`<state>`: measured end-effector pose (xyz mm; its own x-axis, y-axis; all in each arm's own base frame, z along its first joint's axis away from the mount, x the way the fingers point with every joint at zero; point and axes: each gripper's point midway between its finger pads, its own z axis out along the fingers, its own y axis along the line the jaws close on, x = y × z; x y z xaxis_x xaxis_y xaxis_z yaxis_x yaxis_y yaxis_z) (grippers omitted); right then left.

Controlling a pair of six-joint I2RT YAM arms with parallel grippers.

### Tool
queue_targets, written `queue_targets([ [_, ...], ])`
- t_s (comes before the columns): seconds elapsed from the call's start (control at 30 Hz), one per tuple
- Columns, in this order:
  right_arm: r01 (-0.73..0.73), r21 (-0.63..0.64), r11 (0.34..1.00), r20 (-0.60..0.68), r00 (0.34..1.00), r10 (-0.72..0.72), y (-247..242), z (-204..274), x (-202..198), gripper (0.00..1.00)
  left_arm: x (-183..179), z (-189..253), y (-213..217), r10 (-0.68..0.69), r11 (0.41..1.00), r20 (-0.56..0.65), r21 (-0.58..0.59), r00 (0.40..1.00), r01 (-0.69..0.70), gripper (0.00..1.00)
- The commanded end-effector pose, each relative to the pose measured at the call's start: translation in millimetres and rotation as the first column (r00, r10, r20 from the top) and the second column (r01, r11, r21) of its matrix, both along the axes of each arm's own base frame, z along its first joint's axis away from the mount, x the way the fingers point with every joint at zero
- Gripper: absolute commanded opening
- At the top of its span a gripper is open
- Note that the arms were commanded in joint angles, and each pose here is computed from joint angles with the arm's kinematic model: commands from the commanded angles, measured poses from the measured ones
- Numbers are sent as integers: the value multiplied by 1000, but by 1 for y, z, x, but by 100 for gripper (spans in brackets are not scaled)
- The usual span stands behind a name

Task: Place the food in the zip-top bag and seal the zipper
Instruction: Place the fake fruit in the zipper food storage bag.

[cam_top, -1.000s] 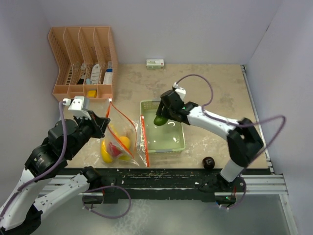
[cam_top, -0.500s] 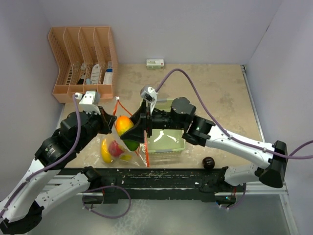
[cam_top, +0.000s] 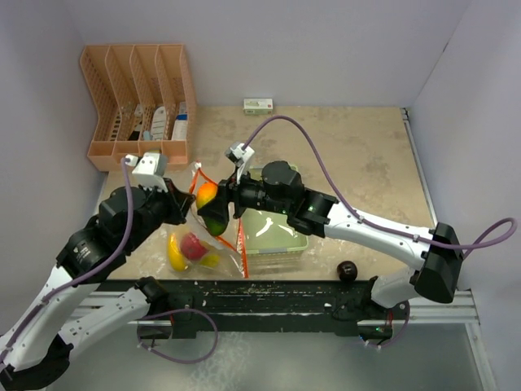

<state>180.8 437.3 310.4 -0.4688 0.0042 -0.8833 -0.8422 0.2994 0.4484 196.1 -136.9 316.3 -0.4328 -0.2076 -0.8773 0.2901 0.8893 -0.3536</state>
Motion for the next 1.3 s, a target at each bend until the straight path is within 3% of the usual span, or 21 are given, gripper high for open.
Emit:
queue_targets([
  [0.0, 242, 10, 970, 58, 968, -242, -19, 20, 41, 39, -8, 26, 4, -12, 999, 56, -43, 998, 14, 0],
  [0.13, 339, -39, 940, 47, 940, -337, -26, 10, 57, 39, -10, 26, 7, -11, 999, 56, -44, 998, 13, 0],
  [0.23, 375, -100, 922, 81, 926, -368, -23, 2, 69, 48, -9, 28, 5, -12, 999, 63, -50, 998, 15, 0],
  [0.3, 341, -112, 933, 99, 938, -331, -15, 4, 67, 64, -7, 30, 3, -15, 998, 69, -54, 998, 19, 0],
  [0.4, 309, -115, 944, 101, 949, -298, -14, 7, 57, 99, -3, 28, -1, -20, 999, 64, -42, 998, 23, 0],
  [0.57, 317, -117, 941, 105, 946, -306, -37, 22, 46, 100, 3, 24, -3, -8, 999, 71, -34, 997, 10, 0],
  [0.67, 398, -189, 898, 42, 916, -398, -71, 14, 41, 100, 4, 25, -4, -6, 999, 83, -53, 997, 10, 0],
  [0.73, 511, -316, 800, -6, 842, -540, -110, -12, 43, 100, 3, 28, -6, -14, 997, 95, -70, 995, 21, 0],
  [0.8, 604, -471, 643, -12, 724, -690, -159, -45, 41, 99, 2, 30, -6, -21, 997, 103, -75, 994, 29, 0],
  [0.87, 629, -603, 491, 2, 616, -788, -209, -80, 31, 100, 0, 30, -4, -21, 997, 110, -75, 994, 29, 0],
  [0.93, 611, -694, 381, -13, 518, -855, -254, -113, 17, 100, -1, 31, -3, -22, 996, 117, -79, 993, 32, 0],
  [1.0, 575, -764, 293, -40, 410, -911, -292, -141, 2, 100, -4, 31, -4, -34, 995, 123, -89, 992, 46, 0],
  [1.1, 559, -800, 218, -70, 274, -959, -327, -160, -23, 99, -9, 32, -4, -53, 993, 131, -95, 990, 66, 0],
  [1.2, 547, -829, 122, -39, 161, -986, -359, -168, -46, 99, -14, 34, -1, -58, 992, 145, -106, 988, 74, 0],
  [1.27, 542, -834, 100, -36, 127, -991, -367, -170, -52, 100, -17, 36, -2, -68, 989, 159, -119, 985, 87, 0],
])
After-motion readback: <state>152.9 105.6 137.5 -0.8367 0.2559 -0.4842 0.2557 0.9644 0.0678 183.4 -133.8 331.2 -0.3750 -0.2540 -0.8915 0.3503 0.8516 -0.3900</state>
